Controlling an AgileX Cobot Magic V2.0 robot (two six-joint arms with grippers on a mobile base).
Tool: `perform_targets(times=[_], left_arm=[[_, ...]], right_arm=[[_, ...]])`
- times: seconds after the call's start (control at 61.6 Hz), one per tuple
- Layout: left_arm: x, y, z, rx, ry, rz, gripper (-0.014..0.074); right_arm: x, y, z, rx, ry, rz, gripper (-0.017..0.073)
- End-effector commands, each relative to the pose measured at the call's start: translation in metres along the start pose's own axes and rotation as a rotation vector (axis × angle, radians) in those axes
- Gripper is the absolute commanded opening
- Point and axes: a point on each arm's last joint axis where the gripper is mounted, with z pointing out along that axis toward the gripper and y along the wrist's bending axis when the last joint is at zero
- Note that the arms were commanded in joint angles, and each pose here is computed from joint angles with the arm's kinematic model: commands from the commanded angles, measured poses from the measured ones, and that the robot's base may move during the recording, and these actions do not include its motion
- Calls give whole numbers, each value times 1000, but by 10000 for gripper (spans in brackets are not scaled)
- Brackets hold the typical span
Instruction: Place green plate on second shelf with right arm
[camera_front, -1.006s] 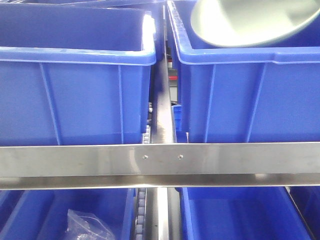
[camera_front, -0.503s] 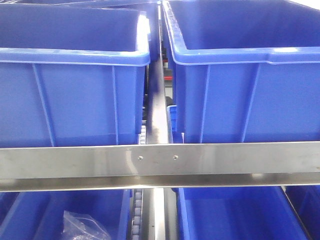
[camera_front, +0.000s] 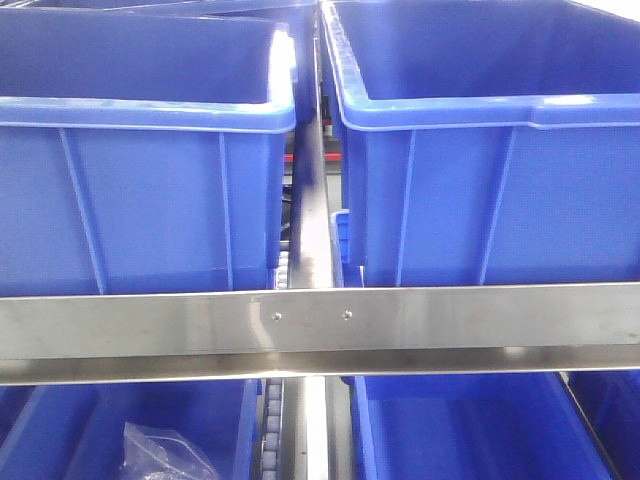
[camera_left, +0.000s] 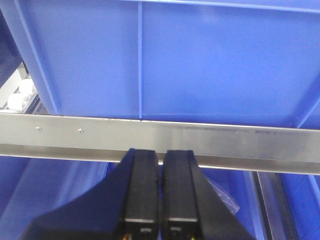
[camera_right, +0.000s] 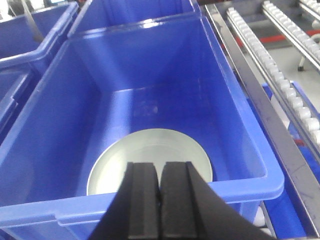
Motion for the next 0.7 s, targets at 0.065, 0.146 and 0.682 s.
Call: perform_targets(times=[0.065, 0.146, 0.682], left_arm=[[3, -1, 2, 19, -56, 6, 124], [3, -1, 2, 19, -56, 6, 124], [3, -1, 2, 19, -56, 6, 124]], right_arm=[[-18, 2, -4, -9, -132, -1, 58], [-18, 2, -4, -9, -131, -1, 58], [17, -6, -16, -8, -197, -3, 57]])
